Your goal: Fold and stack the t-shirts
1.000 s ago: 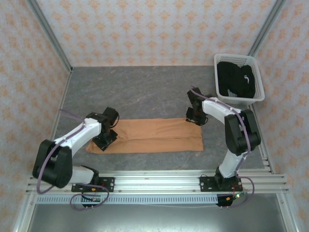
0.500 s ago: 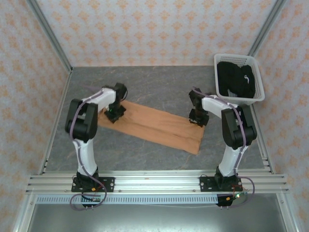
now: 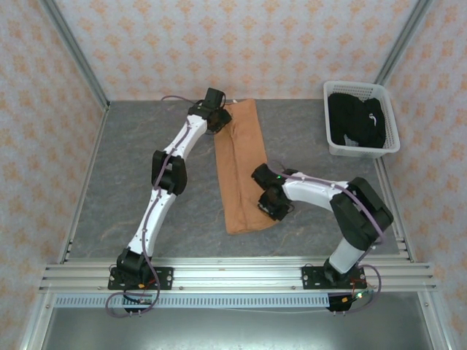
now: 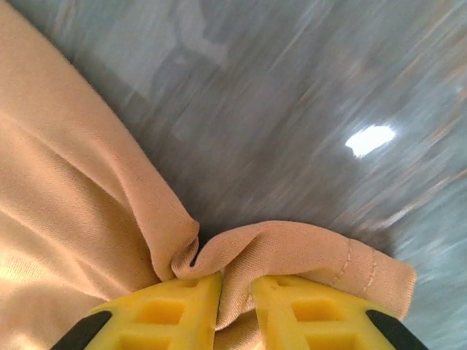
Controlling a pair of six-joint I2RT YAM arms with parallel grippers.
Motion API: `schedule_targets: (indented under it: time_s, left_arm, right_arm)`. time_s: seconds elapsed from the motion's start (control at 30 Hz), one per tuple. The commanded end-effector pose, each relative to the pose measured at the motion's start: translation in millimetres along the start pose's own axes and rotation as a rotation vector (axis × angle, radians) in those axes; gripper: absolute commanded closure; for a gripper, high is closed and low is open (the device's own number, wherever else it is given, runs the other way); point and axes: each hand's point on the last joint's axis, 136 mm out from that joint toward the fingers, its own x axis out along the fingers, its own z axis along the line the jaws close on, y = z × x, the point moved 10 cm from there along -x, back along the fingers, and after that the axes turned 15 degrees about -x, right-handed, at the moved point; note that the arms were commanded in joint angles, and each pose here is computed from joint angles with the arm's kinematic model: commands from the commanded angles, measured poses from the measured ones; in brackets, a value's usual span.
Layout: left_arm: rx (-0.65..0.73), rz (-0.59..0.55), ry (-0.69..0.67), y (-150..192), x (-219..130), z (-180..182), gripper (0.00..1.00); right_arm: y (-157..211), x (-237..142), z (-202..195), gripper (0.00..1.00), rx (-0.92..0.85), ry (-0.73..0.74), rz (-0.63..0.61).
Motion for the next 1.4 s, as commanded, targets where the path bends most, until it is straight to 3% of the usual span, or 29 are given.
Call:
schedule_targets:
  time_s: [0.0, 0.13, 0.3, 0.4, 0.5, 0.67, 0.77, 0.93, 1.07, 1.2, 1.37]
  left_arm:
    - [0.013, -0.020, 0.014, -9, -7, -3, 0.57]
    - [0.170, -0.153, 0.033, -21, -87, -44, 0.47]
    - [0.242, -0.155, -0.130, -16, -166, -32, 0.43]
    - [0.202, -0.005, -0.189, 9, -189, 11, 0.44]
    - [0.152, 0.263, -0.228, 50, -202, 66, 0.46]
    - [0.130, 0.663, -0.324, 142, -231, 159, 0.45]
    - [0.105, 0.736, -0.328, 183, -239, 188, 0.44]
    - [0.097, 0.732, -0.373, 219, -231, 210, 0.43]
    - [0.107, 0.701, -0.440, 224, -226, 229, 0.45]
    - [0.079, 0.696, -0.387, 228, -212, 226, 0.50]
    - [0.081, 0.714, -0.368, 236, -200, 217, 0.65]
  right_arm:
    - [12, 22, -6, 0.72, 0.112, 0.092, 0.059]
    - [4, -13, -8, 0.58, 0.069, 0.094, -0.014]
    - [-10, -68, -28, 0.47, 0.032, 0.001, -0.098]
    - [-21, -85, -45, 0.46, -0.064, -0.060, -0.147]
    - [-22, -83, -60, 0.48, -0.248, -0.062, -0.171]
    - [-10, -67, -56, 0.46, -0.415, -0.237, -0.031]
    - [-10, -58, -53, 0.46, -0.444, -0.232, 0.014]
    - [-11, -41, -51, 0.47, -0.474, -0.209, 0.078]
    - [-11, -32, -52, 0.47, -0.470, -0.208, 0.084]
    - [-11, -26, -52, 0.50, -0.453, -0.219, 0.095]
    - [-9, -13, -53, 0.54, -0.402, -0.233, 0.119]
